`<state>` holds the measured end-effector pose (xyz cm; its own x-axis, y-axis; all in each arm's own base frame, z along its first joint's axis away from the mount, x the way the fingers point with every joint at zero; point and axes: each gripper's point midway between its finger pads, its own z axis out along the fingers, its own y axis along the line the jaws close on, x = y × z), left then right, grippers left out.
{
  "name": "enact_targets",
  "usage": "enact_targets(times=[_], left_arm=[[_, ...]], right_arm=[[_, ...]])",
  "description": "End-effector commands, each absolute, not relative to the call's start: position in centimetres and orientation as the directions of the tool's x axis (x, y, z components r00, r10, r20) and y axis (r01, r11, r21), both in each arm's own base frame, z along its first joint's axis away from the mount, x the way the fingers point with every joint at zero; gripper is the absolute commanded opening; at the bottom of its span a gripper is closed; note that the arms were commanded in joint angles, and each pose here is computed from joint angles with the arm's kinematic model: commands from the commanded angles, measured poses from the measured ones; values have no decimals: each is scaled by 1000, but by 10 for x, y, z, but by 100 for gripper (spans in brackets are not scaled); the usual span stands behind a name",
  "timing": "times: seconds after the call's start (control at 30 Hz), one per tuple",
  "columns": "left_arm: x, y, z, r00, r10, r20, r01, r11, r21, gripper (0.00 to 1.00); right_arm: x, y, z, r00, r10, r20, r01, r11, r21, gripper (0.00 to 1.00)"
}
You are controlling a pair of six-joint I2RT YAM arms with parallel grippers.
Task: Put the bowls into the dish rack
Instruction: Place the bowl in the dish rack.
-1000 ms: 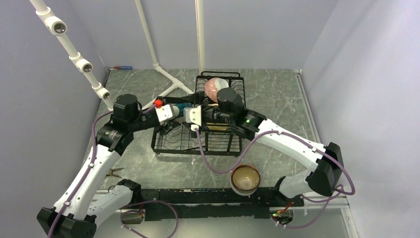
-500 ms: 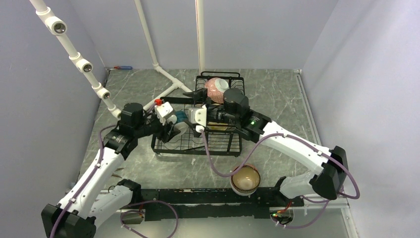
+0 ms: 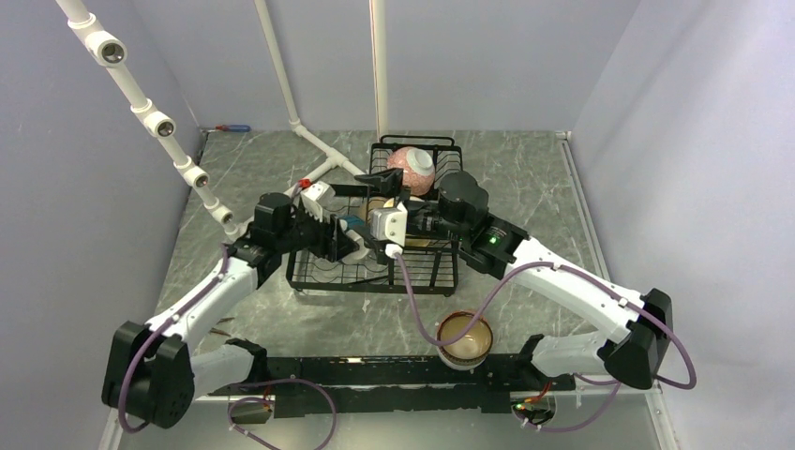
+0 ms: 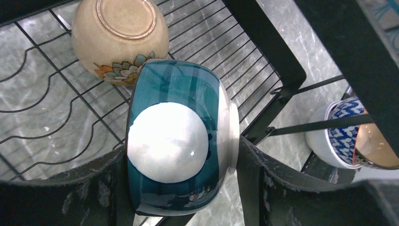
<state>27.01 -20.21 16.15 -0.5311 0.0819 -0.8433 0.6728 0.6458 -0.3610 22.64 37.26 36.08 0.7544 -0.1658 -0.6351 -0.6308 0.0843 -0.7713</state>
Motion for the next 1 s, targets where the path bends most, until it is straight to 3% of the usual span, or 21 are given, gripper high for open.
enact_targets(times=[0.0, 0.2, 0.4, 0.73, 0.97], left_arm=[[288, -223, 200, -504, -44, -863, 703, 560, -439, 3], [287, -235, 183, -598, -22, -801, 691, 493, -529, 3], [288, -237, 181, -594, -61, -802, 690, 474, -547, 3], [299, -223, 173, -626, -123, -770, 624, 512, -590, 3], [323, -189, 178, -598, -230, -767, 513, 626, -588, 3]], right_arm=[[216, 366, 384, 780, -108, -616, -605, 118, -787, 100], [215, 361, 384, 782, -119, -611, -599, 123, -791, 100], [214, 361, 385, 784, -114, -610, -599, 119, -792, 100], [212, 361, 385, 788, -112, -605, -595, 112, -796, 100], [206, 360, 388, 798, -83, -597, -587, 114, -801, 100]])
